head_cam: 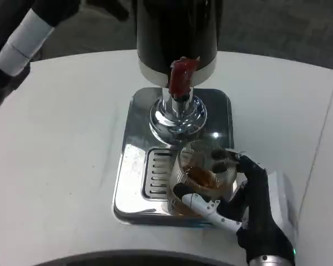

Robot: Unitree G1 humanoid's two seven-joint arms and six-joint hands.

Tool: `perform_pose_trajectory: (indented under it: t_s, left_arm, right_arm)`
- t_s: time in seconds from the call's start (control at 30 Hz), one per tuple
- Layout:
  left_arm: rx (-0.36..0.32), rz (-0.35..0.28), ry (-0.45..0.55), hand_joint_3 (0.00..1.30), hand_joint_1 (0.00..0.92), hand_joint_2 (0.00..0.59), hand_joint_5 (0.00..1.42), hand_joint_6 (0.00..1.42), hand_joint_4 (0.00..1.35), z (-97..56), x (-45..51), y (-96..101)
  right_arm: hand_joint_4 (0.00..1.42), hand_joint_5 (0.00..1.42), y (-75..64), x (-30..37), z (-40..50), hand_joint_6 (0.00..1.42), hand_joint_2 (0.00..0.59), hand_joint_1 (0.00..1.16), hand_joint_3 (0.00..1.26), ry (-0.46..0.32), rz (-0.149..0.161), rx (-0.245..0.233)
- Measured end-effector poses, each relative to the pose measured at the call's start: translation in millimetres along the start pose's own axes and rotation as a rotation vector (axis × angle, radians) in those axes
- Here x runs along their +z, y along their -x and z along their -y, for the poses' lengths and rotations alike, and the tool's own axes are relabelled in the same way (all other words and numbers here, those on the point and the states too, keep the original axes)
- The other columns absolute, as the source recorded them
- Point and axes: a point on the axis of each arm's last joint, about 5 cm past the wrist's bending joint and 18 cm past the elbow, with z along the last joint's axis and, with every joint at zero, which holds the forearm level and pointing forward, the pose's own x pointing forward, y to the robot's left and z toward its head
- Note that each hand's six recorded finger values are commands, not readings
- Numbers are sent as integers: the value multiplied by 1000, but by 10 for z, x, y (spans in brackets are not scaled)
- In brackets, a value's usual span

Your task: Grasp the cup under the faucet to collect the drink, then remove the cup.

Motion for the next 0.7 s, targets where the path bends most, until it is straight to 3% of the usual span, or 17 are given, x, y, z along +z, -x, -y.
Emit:
perform_pose_trajectory:
  t_s: [0.2, 0.47, 0.7]
  left_arm:
    - [7, -102, 19, 455, 0, 22, 502, 422, 416, 59, -64, 258]
    - [12, -192, 22, 455, 0, 26, 503, 425, 424, 125, -107, 484]
    - [14, -257, 2, 455, 0, 28, 487, 426, 421, 156, -140, 589]
  right_arm:
    - [1098, 1259, 34, 32, 46, 1217, 170, 715, 981, -4, 15, 1]
    - [1111, 1267, 67, 47, 84, 1226, 170, 715, 982, 15, 27, 12]
    - [1111, 1272, 117, 50, 136, 1229, 171, 715, 982, 38, 35, 53]
